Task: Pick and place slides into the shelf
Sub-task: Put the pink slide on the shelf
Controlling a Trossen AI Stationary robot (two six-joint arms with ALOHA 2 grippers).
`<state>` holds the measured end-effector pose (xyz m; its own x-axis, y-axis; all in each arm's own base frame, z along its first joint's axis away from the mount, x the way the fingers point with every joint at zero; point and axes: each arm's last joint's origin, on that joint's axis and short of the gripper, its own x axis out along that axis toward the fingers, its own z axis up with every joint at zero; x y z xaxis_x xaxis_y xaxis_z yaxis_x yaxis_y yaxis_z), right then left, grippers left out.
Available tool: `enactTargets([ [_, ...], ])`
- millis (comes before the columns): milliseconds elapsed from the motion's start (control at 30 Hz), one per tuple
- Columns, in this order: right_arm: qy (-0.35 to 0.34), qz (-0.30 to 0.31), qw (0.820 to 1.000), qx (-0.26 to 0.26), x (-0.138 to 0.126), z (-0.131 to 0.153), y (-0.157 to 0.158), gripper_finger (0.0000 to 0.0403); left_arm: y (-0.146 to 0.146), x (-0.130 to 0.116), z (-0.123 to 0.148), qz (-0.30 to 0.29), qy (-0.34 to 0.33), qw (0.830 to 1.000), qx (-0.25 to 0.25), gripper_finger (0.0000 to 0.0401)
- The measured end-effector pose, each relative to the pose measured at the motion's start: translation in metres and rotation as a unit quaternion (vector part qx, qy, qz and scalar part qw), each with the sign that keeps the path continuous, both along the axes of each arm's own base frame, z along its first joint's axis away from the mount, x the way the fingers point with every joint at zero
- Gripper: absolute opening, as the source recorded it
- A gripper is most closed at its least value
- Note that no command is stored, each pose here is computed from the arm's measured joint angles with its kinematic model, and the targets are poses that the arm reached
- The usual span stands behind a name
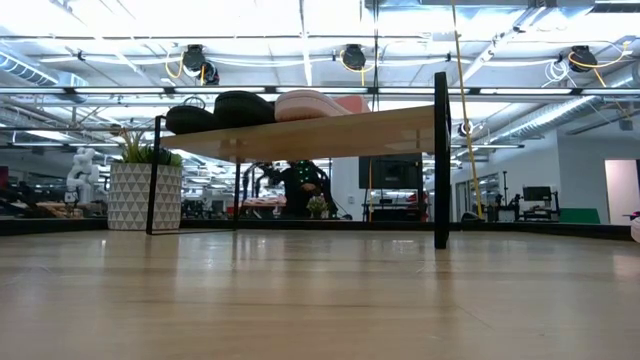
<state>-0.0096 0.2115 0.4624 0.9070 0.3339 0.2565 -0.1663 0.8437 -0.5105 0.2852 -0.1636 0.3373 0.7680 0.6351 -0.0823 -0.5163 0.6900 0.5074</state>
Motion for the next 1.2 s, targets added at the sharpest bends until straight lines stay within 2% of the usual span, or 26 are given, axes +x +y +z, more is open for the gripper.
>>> enactTargets([
  [233,0.019,0.006,0.998,0.062,-0.001,-0.003,-0.045,0.0187,-0.006,-0.004,0.0,-0.009,-0.013,1.0,-0.016,0.0159],
  [433,0.046,0.056,0.991,0.113,-0.007,-0.01,-0.085,0.0187,-0.006,-0.003,0.0,-0.008,-0.011,1.0,-0.014,0.0159],
  [533,0.053,0.088,0.987,0.123,-0.009,-0.012,-0.104,0.0187,0.0,-0.001,0.0,0.015,-0.011,1.0,-0.006,0.0159],
  [633,0.075,0.12,0.976,0.166,-0.001,-0.018,-0.134,0.0187,0.01,0.004,0.0,0.037,-0.012,0.999,-0.004,0.0159],
  [867,0.126,0.166,0.945,0.251,0.029,-0.049,-0.19,0.0187,0.04,0.019,0.0,0.078,-0.012,0.997,-0.009,0.0159],
  [1033,0.133,0.171,0.94,0.263,0.04,-0.076,-0.206,0.0187,0.057,0.028,-0.001,0.053,-0.008,0.998,-0.03,0.0159],
  [1200,0.157,0.171,0.921,0.312,0.051,-0.115,-0.221,0.0187,0.063,0.031,-0.001,0.052,-0.007,0.998,-0.033,0.0159],
])
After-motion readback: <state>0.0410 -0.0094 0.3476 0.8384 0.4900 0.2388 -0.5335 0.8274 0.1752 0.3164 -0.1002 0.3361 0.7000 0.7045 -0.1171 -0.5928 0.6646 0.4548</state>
